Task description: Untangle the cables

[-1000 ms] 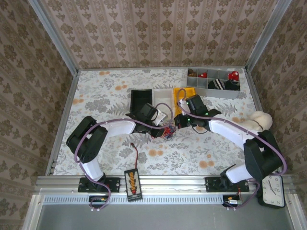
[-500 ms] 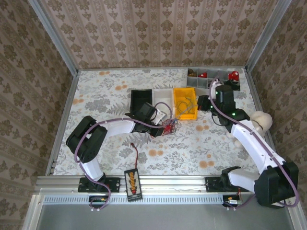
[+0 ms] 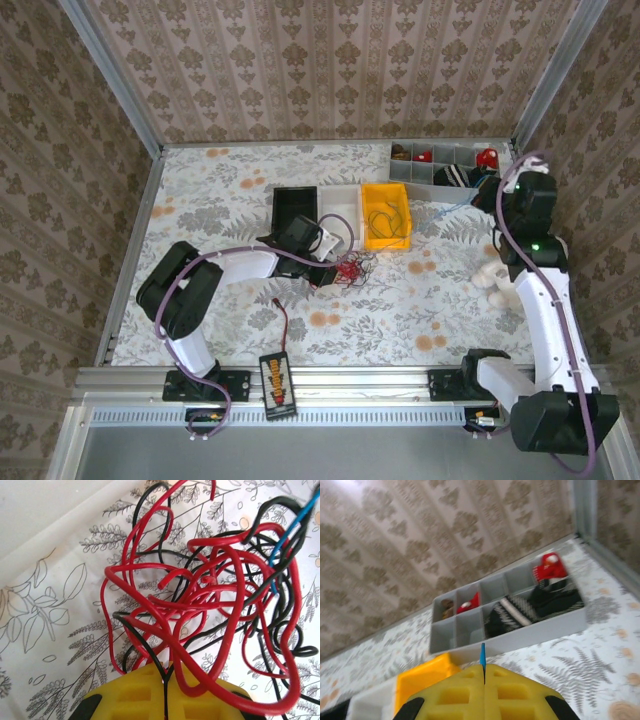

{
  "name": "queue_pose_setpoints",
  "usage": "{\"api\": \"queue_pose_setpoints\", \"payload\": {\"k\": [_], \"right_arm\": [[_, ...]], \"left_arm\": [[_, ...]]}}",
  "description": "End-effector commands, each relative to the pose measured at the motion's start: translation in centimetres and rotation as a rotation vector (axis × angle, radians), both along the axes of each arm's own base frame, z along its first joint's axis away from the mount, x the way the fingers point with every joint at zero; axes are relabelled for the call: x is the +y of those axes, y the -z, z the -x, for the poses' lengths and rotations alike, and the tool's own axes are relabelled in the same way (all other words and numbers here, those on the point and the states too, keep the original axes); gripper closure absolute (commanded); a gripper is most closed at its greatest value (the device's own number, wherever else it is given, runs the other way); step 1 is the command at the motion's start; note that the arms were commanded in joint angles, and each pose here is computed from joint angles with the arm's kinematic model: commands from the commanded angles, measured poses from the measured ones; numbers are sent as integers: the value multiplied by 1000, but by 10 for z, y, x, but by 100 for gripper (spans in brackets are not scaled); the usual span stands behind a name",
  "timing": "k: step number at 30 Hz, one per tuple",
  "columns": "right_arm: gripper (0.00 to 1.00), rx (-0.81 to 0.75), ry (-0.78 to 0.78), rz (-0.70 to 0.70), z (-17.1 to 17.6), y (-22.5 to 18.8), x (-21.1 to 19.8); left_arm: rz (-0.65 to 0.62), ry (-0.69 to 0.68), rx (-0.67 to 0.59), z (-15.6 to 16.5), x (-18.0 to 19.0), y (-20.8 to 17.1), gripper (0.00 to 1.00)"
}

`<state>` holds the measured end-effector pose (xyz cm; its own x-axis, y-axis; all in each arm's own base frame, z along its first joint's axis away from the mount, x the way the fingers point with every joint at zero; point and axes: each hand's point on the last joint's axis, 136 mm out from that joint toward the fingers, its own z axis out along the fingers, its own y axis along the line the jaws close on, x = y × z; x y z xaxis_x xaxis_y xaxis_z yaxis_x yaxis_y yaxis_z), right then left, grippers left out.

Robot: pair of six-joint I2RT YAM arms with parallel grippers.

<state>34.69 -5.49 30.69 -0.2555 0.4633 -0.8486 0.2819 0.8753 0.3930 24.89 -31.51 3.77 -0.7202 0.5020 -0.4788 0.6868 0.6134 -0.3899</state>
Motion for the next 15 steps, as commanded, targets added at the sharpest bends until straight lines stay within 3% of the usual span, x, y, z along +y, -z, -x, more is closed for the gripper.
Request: {"api": "queue_pose_setpoints", "payload": {"k": [1,6,15], "right_arm": [[100,-71,14,-26,6,-28,-9],[100,-97,-45,-14,5,-39,0],[100,-113,127,39,21,-61,-45]], "left_arm": [[-55,-5,15,8,20,10,100],[-47,-9,14,7,18,8,100],[-160,-78,29,5,50,28,100]]}}
